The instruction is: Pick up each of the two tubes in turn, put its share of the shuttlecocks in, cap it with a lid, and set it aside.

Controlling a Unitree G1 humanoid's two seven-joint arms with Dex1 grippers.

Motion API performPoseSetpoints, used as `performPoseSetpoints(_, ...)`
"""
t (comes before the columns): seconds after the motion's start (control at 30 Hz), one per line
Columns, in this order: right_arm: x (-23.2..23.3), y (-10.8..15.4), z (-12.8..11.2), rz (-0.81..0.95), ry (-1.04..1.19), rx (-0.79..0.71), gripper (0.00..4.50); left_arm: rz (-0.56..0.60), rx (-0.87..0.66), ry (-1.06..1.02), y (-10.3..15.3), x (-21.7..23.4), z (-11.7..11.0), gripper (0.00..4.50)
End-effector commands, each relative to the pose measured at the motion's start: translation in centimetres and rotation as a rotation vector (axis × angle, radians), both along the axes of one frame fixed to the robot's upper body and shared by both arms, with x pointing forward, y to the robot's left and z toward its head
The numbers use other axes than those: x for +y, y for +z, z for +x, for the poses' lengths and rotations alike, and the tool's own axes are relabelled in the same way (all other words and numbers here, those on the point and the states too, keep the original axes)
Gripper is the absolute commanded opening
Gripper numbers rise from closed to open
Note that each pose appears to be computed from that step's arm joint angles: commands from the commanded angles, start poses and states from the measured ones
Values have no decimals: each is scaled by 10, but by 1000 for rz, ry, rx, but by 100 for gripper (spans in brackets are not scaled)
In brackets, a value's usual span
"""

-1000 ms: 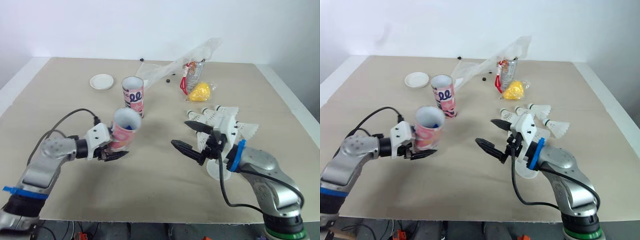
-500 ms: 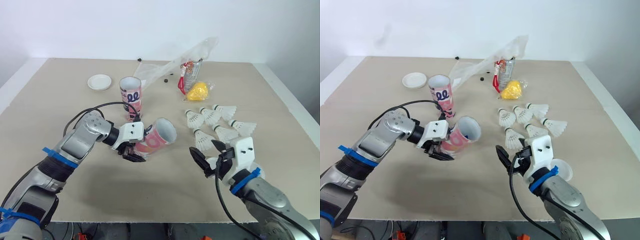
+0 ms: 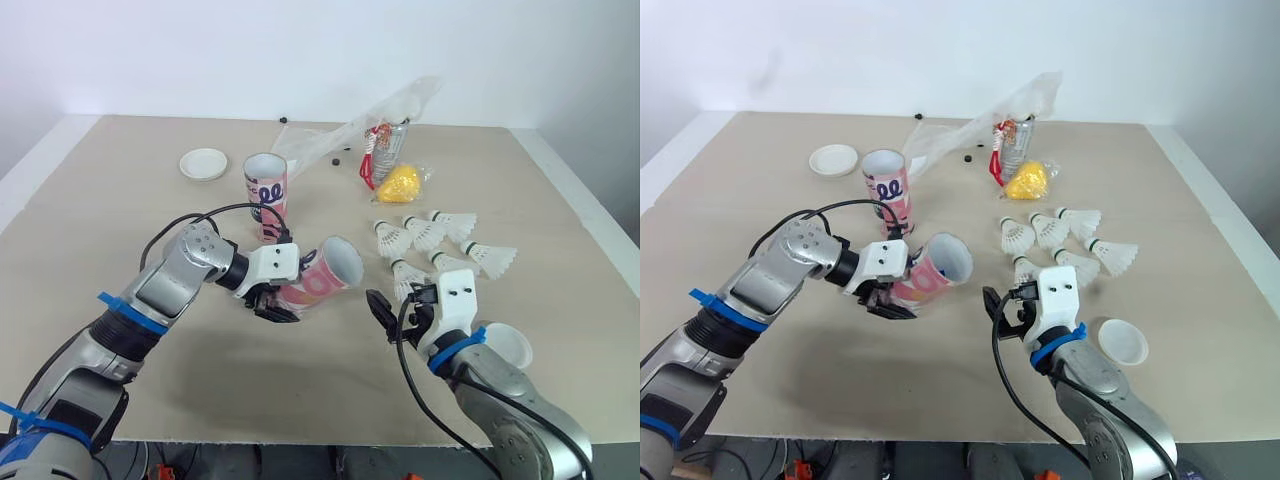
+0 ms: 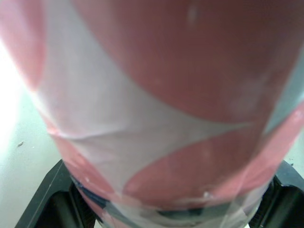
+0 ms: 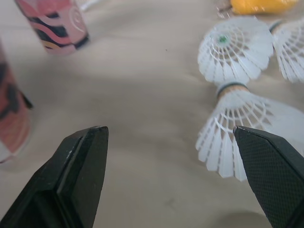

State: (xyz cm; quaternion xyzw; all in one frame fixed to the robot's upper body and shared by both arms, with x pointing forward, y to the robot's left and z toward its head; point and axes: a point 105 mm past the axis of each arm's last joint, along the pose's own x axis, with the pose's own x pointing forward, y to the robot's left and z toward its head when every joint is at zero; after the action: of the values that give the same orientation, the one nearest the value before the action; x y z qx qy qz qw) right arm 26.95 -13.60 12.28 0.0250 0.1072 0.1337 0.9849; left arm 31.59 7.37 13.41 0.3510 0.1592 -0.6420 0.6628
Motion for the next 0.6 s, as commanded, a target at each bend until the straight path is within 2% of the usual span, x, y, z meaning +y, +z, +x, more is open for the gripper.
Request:
performPoseSetpoints(0.03, -6, 8, 7, -10, -59, -42, 450, 1, -36, 0, 4, 1, 1, 345)
performPoseSetpoints(0.6, -4, 1, 27, -104, -141, -37, 450, -4, -46, 30, 0, 3, 0, 345)
